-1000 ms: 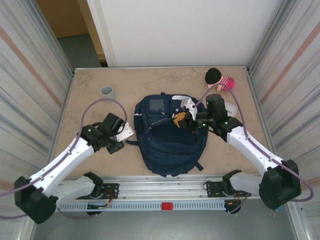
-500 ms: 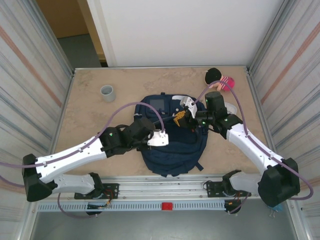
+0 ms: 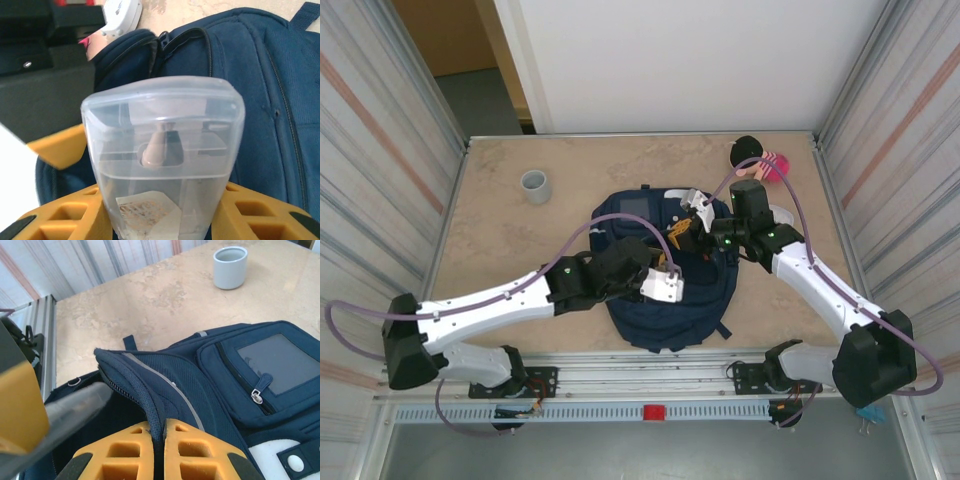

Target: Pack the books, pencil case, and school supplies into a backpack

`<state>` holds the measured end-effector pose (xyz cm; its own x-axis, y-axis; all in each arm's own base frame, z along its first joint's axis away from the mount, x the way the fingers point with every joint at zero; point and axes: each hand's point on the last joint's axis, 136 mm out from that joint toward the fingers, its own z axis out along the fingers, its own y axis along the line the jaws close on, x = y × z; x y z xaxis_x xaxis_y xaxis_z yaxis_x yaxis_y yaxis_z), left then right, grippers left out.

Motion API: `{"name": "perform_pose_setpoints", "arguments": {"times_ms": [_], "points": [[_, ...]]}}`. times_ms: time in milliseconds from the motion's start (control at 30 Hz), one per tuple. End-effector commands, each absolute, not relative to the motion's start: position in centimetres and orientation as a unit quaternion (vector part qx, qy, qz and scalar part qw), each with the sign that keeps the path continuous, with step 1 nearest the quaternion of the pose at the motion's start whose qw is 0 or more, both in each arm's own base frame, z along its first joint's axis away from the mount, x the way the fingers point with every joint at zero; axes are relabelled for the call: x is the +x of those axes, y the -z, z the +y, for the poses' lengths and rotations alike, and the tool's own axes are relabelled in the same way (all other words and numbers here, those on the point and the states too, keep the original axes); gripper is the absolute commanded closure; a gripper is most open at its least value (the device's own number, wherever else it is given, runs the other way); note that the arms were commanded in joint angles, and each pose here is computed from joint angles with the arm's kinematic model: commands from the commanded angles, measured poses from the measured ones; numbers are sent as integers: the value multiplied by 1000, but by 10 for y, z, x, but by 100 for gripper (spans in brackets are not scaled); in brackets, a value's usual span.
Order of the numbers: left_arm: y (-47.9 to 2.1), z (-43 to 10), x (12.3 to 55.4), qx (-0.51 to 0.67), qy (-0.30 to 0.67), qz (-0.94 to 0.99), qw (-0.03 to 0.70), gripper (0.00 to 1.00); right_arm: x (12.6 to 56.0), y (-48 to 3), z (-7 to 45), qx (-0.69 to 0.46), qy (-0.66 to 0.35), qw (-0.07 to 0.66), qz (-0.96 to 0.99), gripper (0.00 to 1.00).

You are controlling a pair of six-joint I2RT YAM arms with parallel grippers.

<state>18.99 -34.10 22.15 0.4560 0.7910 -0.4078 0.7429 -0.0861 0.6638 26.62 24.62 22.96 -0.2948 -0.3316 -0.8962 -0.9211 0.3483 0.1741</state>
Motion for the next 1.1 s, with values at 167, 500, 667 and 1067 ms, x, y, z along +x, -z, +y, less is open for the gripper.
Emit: {"name": "perform_pose_setpoints", "arguments": {"times_ms": [167,500,667,1067], "points": [[-207,-352,230,730,-58,526,432,53,274,-264,248,-442,-371,441,688,100],[-225,-344,235,683,-35,572,454,24,273,-268,248,-444,-371,444,684,100],[-246,-322,227,629,17,614,477,22,267,-265,247,-453,-370,440,682,100],[-236,-255,262,413,140,777,454,17,246,-245,239,-458,-372,425,686,100]]}}
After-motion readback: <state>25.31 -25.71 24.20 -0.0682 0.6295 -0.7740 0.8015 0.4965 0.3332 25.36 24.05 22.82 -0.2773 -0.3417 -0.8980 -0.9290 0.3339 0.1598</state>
